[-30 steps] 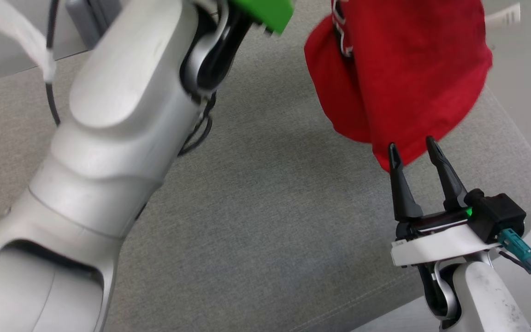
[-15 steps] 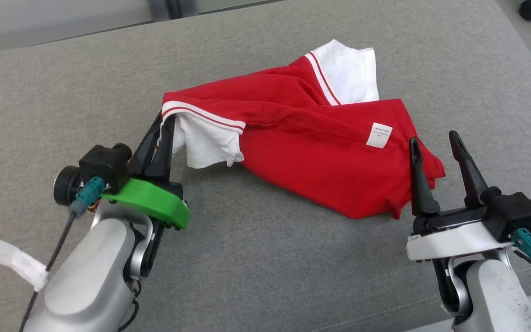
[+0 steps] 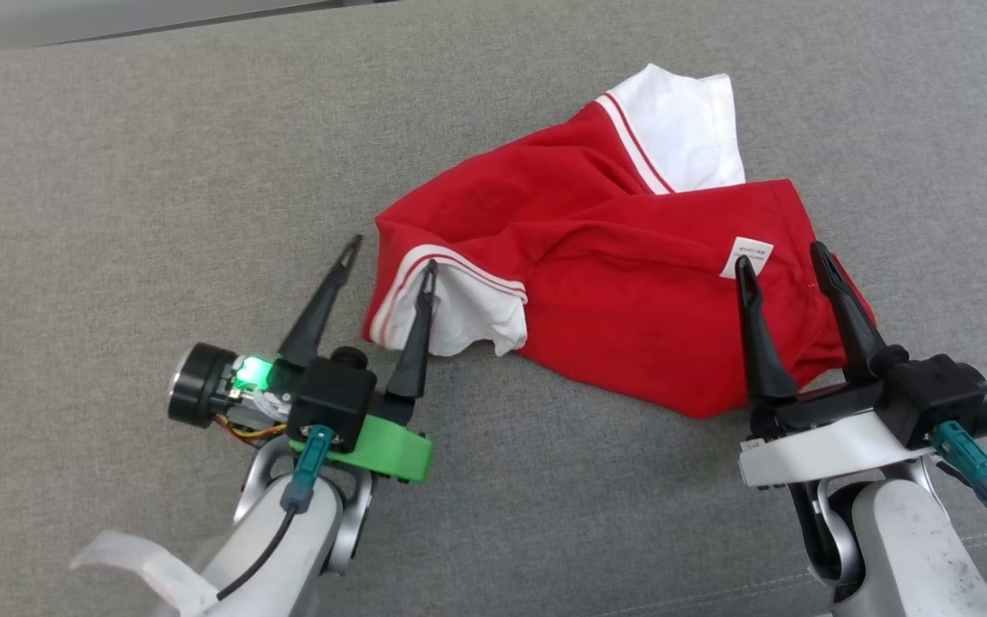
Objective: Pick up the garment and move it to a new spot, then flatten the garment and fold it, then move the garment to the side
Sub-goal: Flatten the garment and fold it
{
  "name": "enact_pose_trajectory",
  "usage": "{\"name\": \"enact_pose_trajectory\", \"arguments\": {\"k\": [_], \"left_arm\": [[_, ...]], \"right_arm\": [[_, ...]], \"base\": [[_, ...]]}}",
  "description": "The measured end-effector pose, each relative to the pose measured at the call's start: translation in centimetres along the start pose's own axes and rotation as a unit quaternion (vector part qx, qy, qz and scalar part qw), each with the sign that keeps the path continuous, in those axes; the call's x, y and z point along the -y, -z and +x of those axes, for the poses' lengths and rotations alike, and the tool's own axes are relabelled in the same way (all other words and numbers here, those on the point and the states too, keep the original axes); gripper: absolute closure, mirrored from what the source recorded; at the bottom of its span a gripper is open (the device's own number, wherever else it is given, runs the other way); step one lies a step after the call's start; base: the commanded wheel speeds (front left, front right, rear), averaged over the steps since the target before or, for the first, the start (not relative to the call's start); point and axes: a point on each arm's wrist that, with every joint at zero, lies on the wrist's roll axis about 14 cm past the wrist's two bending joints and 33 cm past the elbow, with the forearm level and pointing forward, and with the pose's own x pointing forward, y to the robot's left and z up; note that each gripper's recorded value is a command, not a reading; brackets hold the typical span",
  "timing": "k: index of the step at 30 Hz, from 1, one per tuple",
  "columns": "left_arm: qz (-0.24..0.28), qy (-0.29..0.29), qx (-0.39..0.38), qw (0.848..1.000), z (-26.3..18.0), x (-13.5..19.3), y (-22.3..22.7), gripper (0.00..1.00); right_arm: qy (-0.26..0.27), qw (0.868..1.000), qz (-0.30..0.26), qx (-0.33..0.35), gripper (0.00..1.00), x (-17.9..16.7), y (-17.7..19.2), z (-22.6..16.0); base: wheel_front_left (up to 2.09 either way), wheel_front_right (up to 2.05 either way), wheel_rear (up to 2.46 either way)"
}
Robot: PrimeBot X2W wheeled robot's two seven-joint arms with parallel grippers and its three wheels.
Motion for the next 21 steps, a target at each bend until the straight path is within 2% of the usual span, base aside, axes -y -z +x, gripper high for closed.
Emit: {"name": "enact_pose_trajectory", "arguments": {"k": [4,8,11,15,21], "left_arm": [[-0.002,-0.071,0.019,0.997,-0.5,-3.1,-1.2,0.00],[-0.011,-0.105,-0.017,0.994,-2.9,-4.6,1.0,0.00],[-0.035,-0.092,-0.046,0.994,-4.3,-3.6,2.8,0.00],[-0.095,-0.047,-0.144,0.984,-7.4,0.0,8.4,0.00],[-0.137,-0.032,-0.178,0.974,-5.3,1.0,10.7,0.00]], "right_arm": [[0.001,1.000,-0.002,-0.002,0.00,0.1,0.1,0.0],[0.000,1.000,-0.002,-0.003,0.00,0.0,0.3,0.0],[-0.004,1.000,-0.001,-0.005,0.00,-0.3,0.4,0.1],[-0.008,1.000,-0.001,-0.004,0.00,-0.6,0.3,0.1],[-0.018,1.000,-0.002,-0.010,0.00,-1.2,0.8,0.3]], "base": [[0.00,0.00,0.00],[0.00,0.00,0.00],[0.00,0.00,0.00],[0.00,0.00,0.00],[0.00,0.00,0.00]]}}
